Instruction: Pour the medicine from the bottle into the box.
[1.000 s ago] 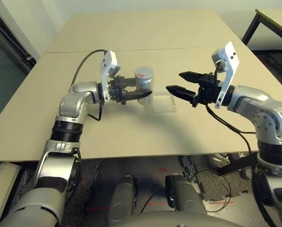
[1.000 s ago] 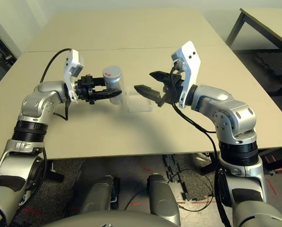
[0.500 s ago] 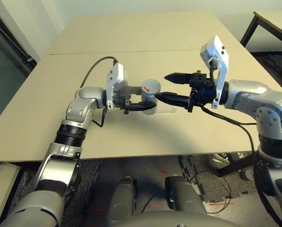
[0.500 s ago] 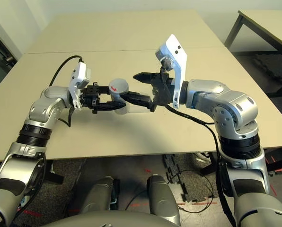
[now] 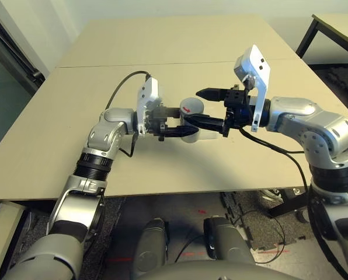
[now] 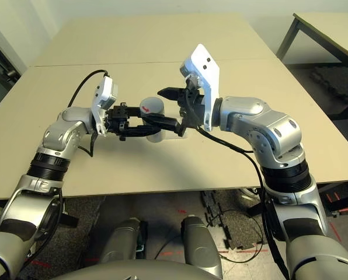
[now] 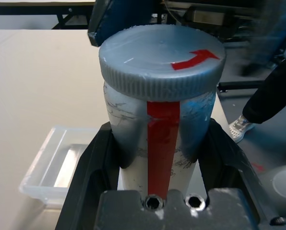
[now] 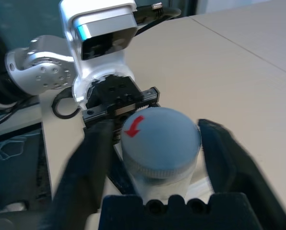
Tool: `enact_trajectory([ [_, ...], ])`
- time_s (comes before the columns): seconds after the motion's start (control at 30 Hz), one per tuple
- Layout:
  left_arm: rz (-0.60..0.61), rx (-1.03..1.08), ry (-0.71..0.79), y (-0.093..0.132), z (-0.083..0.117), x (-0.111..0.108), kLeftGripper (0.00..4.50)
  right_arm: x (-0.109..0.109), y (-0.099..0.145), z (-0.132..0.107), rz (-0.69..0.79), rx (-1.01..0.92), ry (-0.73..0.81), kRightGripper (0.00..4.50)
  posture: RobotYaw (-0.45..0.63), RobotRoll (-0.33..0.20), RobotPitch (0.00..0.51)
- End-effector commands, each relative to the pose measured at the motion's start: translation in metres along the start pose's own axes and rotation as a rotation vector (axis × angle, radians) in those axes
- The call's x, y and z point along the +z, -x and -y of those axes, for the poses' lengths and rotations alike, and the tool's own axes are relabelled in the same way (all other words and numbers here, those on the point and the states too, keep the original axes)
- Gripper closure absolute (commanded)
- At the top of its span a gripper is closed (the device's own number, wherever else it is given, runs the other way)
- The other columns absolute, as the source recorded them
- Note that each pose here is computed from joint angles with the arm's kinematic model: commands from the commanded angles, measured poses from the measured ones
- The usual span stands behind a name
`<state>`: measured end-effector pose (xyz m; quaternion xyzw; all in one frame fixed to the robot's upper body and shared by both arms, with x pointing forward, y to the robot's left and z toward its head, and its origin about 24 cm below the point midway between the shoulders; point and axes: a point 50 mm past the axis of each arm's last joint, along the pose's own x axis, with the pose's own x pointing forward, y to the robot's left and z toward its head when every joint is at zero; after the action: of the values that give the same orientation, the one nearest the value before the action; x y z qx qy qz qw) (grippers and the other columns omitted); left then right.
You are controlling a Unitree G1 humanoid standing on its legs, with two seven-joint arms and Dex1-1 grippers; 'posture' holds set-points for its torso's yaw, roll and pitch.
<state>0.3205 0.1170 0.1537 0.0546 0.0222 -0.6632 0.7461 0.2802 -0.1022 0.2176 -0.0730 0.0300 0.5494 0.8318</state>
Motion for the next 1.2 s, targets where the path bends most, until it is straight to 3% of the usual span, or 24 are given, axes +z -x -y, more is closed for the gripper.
enact_trajectory([
  [0.03,-0.004,-0.021,0.017,-0.006,0.002,0.0,2.04,-0.002,-0.003,-0.003,-0.006,0.019,0.005,1.96,-0.08,0.0,0.092],
  [0.33,0.004,-0.043,-0.002,-0.006,0.005,0.014,2.04,-0.009,0.005,-0.002,-0.032,0.048,-0.021,1.96,-0.07,0.0,0.103],
  [0.63,0.007,-0.069,-0.029,0.003,0.022,0.035,2.04,-0.011,0.016,0.01,-0.024,0.072,-0.058,1.96,-0.03,0.0,0.107],
  [1.07,0.014,-0.085,-0.02,0.007,0.047,0.041,2.04,-0.005,0.029,0.02,-0.032,0.108,-0.084,1.96,0.01,0.0,0.118],
  [1.2,0.021,-0.087,-0.022,0.007,0.051,0.043,2.04,-0.001,0.031,0.022,-0.015,0.129,-0.084,0.65,0.01,0.0,0.117],
])
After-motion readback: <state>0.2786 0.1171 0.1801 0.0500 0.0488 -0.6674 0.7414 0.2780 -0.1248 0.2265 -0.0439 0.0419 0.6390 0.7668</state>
